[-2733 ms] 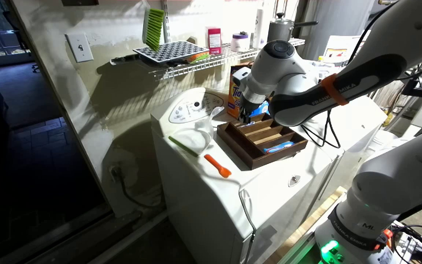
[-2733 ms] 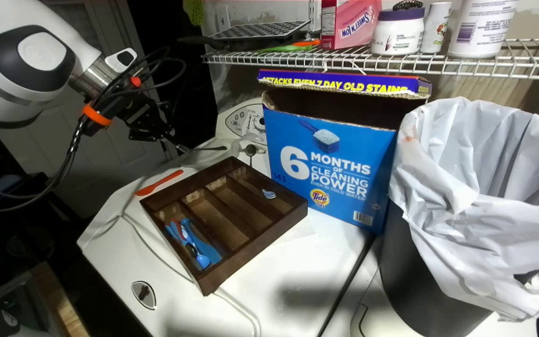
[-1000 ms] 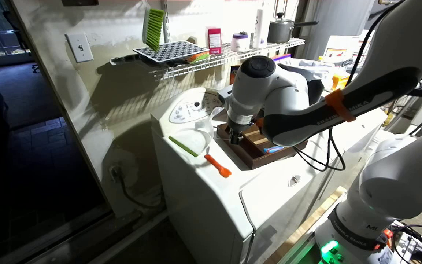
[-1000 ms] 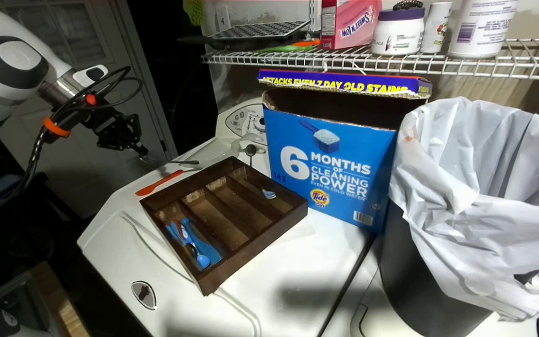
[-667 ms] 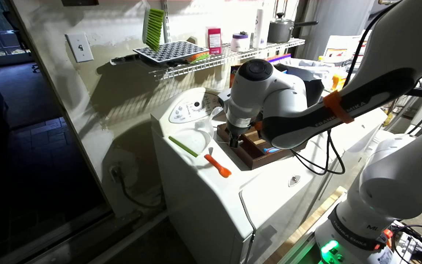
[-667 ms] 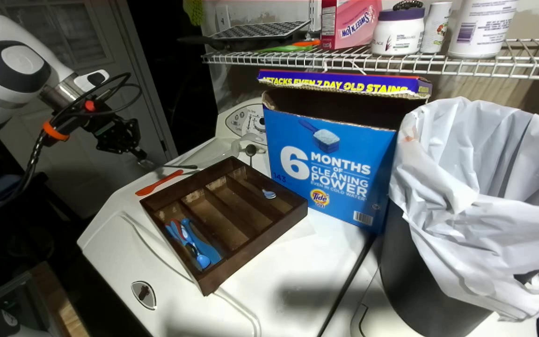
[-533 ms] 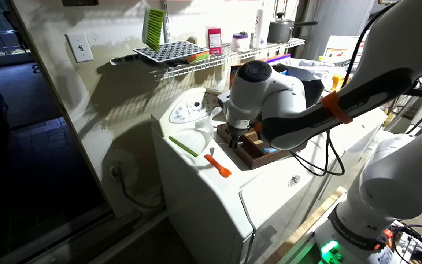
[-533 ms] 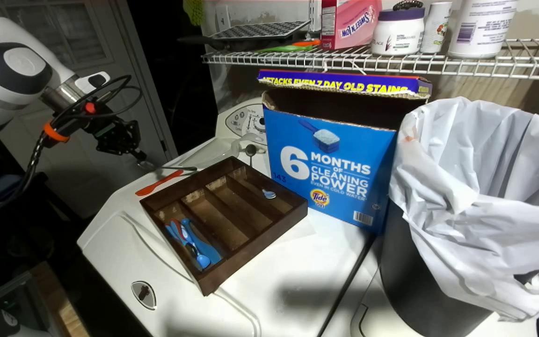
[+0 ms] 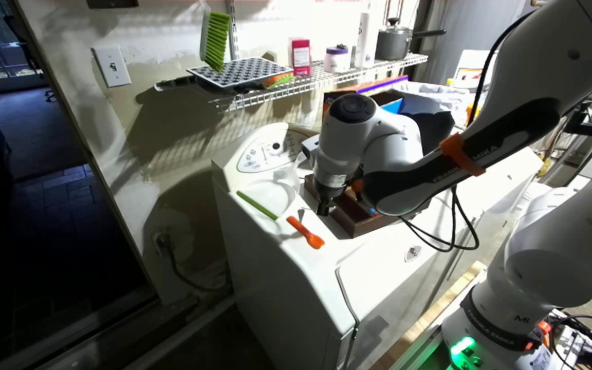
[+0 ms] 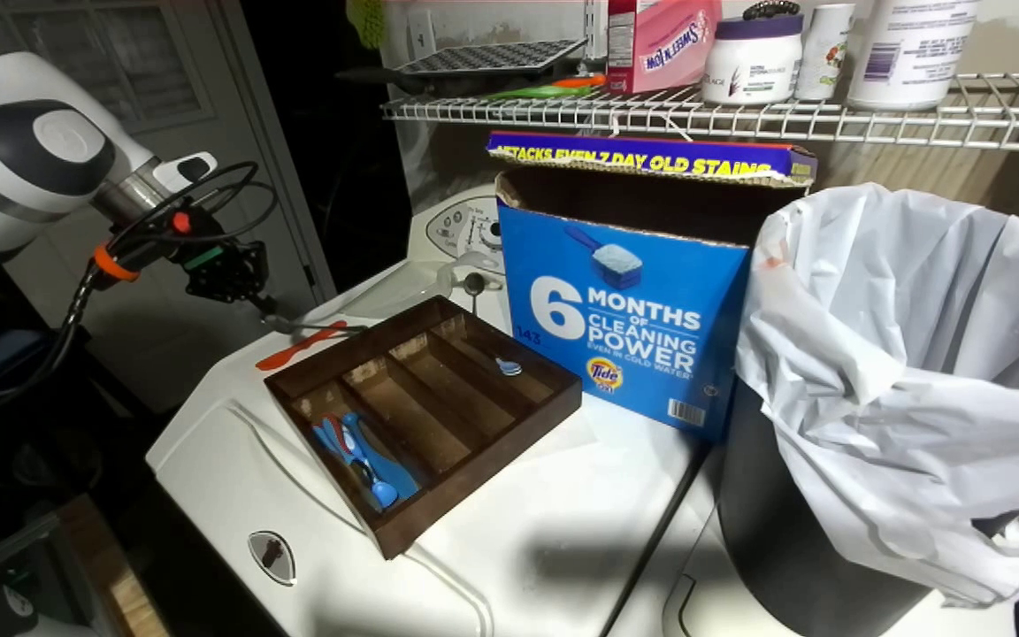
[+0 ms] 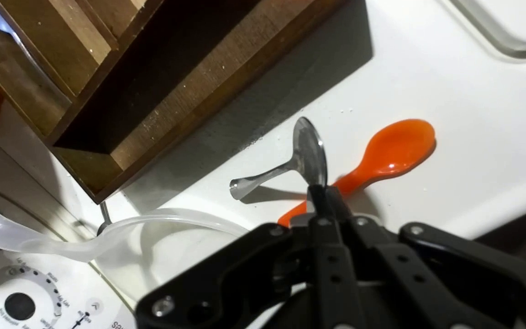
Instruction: Remove the silver spoon from the wooden cutlery holder.
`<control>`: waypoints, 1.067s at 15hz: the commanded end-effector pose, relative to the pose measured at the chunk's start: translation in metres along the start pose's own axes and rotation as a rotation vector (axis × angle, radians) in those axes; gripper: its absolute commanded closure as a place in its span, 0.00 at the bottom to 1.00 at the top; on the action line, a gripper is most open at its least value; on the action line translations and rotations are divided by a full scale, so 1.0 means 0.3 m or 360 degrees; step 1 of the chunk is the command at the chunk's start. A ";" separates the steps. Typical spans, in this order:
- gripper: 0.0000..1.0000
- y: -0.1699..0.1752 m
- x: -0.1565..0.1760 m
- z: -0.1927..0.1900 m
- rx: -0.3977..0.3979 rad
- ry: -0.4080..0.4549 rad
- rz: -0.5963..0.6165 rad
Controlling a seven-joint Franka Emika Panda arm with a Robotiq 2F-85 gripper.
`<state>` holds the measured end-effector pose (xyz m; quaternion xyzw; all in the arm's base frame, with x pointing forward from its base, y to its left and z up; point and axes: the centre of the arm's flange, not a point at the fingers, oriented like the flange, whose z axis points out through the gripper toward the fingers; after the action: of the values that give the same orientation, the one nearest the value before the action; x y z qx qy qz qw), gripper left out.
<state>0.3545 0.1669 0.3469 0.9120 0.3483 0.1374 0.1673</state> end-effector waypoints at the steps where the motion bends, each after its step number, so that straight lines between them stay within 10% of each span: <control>1: 1.00 -0.028 0.025 0.035 0.0049 0.0015 0.0035; 16: 1.00 -0.082 0.006 0.121 0.0122 -0.0097 0.0056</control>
<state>0.3544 0.1731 0.3118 0.9224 0.3403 0.1088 0.1464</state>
